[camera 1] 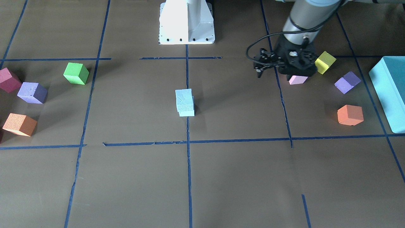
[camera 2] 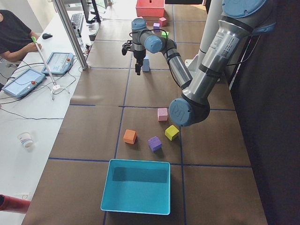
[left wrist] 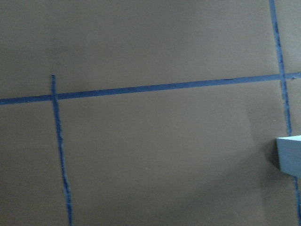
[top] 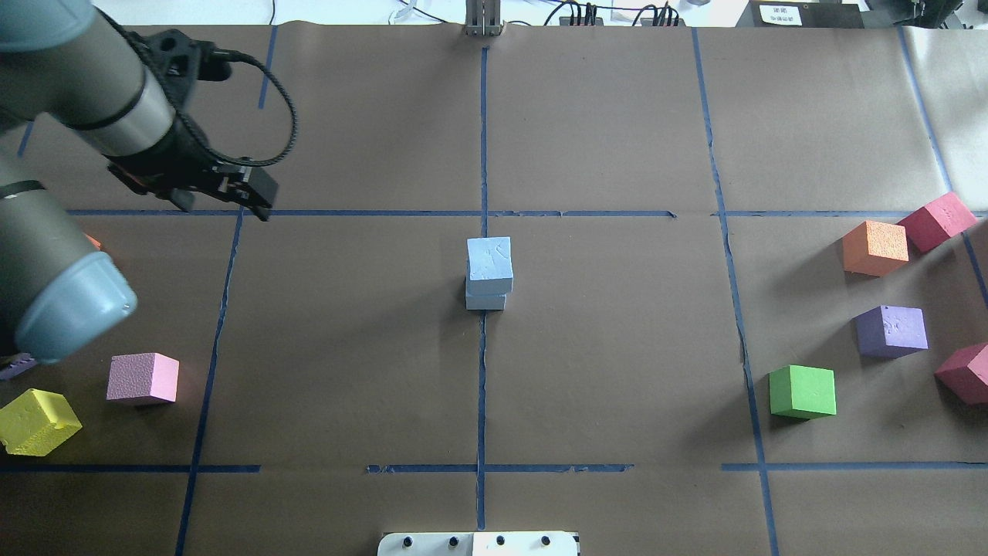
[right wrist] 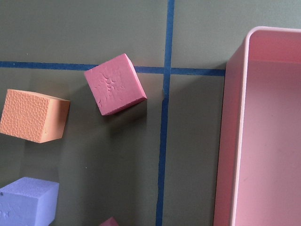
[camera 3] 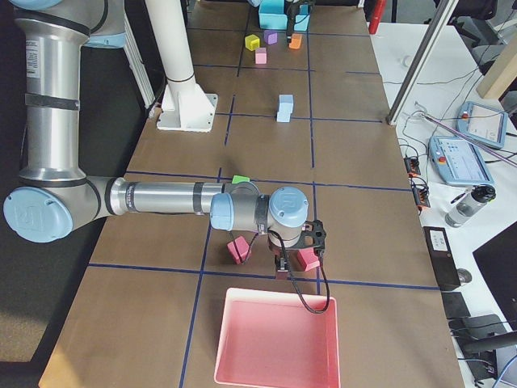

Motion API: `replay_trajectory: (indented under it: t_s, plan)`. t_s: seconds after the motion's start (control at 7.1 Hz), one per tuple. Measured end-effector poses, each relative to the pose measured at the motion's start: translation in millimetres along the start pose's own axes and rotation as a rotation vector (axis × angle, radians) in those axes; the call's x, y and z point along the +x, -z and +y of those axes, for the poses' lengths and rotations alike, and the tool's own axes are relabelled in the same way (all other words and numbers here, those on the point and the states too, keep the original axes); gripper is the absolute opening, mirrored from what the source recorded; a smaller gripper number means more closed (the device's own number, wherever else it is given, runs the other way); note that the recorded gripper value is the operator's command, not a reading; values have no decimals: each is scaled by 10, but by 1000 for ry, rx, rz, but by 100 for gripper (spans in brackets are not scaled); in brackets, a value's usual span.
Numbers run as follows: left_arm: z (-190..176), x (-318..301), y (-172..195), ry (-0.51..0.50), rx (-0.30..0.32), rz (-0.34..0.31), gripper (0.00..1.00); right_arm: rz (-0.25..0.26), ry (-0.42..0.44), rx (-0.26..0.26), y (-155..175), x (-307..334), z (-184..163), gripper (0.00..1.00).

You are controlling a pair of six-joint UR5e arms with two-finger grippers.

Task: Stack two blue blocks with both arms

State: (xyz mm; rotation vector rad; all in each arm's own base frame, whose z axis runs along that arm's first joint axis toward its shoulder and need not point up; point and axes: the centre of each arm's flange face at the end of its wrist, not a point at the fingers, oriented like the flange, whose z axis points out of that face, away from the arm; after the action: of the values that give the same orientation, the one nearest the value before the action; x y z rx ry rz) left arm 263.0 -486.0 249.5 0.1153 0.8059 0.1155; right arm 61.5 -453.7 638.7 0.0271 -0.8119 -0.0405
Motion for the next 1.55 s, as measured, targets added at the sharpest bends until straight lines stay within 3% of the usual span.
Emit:
replay_trajectory:
  t_s: [0.42,0.7,0.99,1.55]
  plan:
    - [-64,-2107,255,-93,-26,-52,100,5,21,21,107,-108,-8,100]
    - [45,-3595,101,-99,-51,-49,100,5,24,26,135,-139,-13,100]
    - [421,-4730,-229,-45,-42,-47,100,5,26,29,147,-151,-15,100]
    - [667,-5147,-420,36,-59,-35,100,-3,5,10,61,-71,84,100]
